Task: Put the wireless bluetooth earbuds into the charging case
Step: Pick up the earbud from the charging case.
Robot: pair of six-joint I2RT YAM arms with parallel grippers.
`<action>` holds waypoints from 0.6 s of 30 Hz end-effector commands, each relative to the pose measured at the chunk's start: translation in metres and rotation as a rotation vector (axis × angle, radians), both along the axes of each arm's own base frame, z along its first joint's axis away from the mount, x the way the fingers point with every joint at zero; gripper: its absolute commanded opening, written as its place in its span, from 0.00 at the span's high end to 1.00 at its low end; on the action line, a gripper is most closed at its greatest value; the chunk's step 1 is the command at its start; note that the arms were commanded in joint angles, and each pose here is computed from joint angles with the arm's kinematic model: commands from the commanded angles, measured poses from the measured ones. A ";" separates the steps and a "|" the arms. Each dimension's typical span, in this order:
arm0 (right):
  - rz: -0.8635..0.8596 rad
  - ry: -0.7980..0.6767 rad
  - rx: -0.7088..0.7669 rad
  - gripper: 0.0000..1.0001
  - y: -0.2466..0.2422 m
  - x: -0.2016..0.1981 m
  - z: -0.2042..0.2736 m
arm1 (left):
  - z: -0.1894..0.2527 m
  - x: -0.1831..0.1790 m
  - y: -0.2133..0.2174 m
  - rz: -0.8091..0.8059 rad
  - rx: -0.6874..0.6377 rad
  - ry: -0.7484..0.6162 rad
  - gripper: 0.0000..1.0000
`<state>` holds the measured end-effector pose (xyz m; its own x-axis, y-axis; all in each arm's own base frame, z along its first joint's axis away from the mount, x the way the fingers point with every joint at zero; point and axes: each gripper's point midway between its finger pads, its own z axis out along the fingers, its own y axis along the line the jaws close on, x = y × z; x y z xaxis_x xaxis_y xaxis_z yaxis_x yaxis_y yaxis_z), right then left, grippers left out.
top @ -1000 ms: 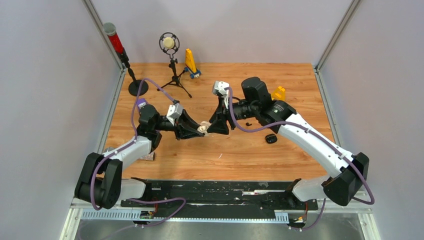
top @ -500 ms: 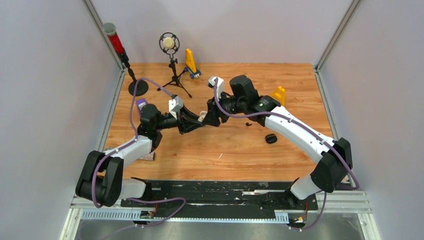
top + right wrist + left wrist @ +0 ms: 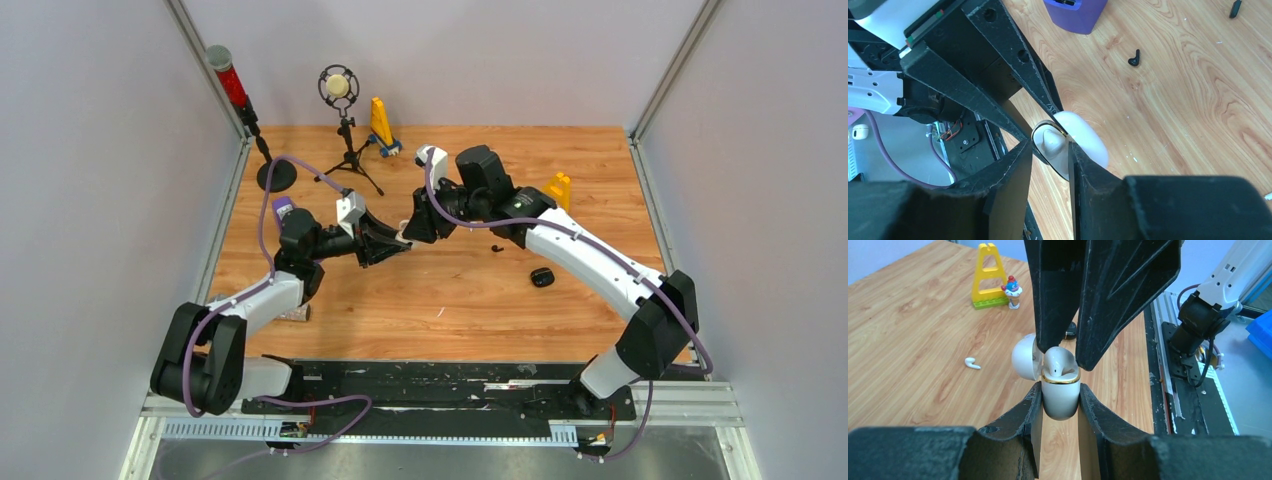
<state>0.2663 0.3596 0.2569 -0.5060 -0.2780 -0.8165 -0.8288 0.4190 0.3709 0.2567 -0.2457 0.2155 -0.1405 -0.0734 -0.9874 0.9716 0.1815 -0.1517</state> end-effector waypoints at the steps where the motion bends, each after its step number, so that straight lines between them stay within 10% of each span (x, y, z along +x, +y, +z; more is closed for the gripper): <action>1: -0.032 -0.029 0.044 0.67 0.004 0.009 0.019 | 0.020 -0.001 0.002 0.008 -0.029 -0.090 0.78; 18: 0.019 -0.004 0.058 0.77 0.012 0.006 0.018 | 0.019 -0.008 0.002 -0.021 -0.025 -0.118 0.78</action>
<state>0.2664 0.3644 0.2519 -0.5291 -0.2817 -0.8004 -0.8207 0.4097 0.3983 0.2515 -0.2450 0.2172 -0.1205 -0.0768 -0.9897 0.9768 0.1686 -0.1320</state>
